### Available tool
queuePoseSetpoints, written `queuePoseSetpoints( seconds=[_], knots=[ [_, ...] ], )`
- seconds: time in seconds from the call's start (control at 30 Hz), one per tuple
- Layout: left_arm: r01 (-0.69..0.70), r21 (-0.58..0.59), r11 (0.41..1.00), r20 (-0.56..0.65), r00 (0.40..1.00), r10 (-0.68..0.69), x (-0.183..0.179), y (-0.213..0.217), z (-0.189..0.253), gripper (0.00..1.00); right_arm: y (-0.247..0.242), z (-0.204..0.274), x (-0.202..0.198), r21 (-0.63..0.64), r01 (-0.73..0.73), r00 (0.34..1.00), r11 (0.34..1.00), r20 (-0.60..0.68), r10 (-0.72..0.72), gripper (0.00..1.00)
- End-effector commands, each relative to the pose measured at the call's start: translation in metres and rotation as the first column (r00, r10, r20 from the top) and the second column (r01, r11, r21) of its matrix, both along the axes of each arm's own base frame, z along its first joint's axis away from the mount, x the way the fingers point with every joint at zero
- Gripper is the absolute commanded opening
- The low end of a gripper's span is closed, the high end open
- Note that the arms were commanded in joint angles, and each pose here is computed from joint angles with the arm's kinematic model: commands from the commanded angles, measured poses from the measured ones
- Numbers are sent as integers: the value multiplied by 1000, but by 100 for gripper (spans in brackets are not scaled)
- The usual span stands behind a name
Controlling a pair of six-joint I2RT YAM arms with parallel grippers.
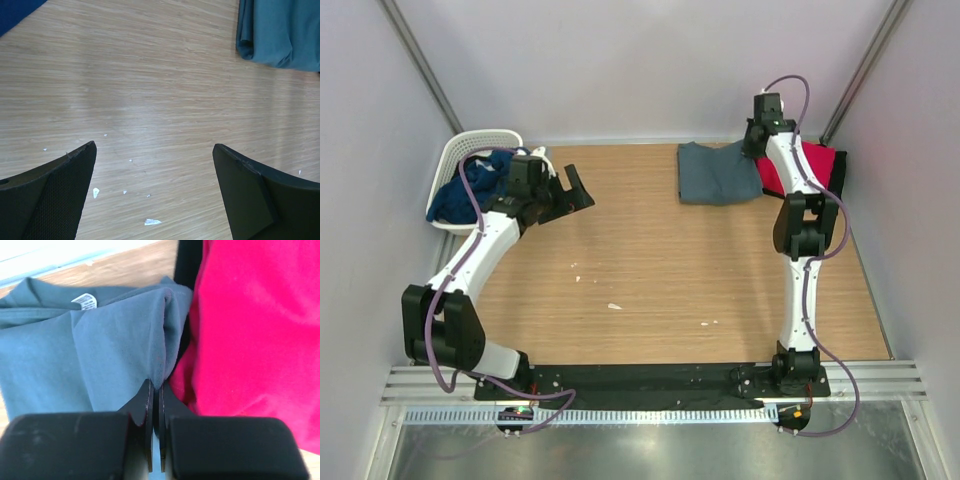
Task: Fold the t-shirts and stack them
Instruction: Neatly place the folded tshirt to the corner
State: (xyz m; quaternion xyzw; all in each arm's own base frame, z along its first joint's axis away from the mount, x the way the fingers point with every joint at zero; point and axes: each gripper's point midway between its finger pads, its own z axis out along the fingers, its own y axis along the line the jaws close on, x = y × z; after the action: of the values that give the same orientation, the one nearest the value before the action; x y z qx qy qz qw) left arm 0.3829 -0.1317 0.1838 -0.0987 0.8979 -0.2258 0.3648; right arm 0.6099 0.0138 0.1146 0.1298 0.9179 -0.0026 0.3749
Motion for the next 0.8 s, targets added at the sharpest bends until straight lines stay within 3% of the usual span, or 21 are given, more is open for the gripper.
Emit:
queuePoseSetpoints(
  seconds=[0.0,0.3,0.43,0.77],
  knots=[
    [37,-9,999,26,999,-37,5,-3,12,100,3,116,3,-98,-47,977,994,204,66,1],
    [34,-29,999,3,999,-34,5,-6,4,100,-6,160,-9,-145,-40,963,989,258,77,1],
    [49,-53,997,3,999,-49,5,-11,8,100,-28,176,-10,-217,13,959,976,279,49,1],
    [25,-32,999,-35,999,-26,-5,-5,-4,100,-83,219,-15,-208,49,929,977,368,31,1]
  ],
)
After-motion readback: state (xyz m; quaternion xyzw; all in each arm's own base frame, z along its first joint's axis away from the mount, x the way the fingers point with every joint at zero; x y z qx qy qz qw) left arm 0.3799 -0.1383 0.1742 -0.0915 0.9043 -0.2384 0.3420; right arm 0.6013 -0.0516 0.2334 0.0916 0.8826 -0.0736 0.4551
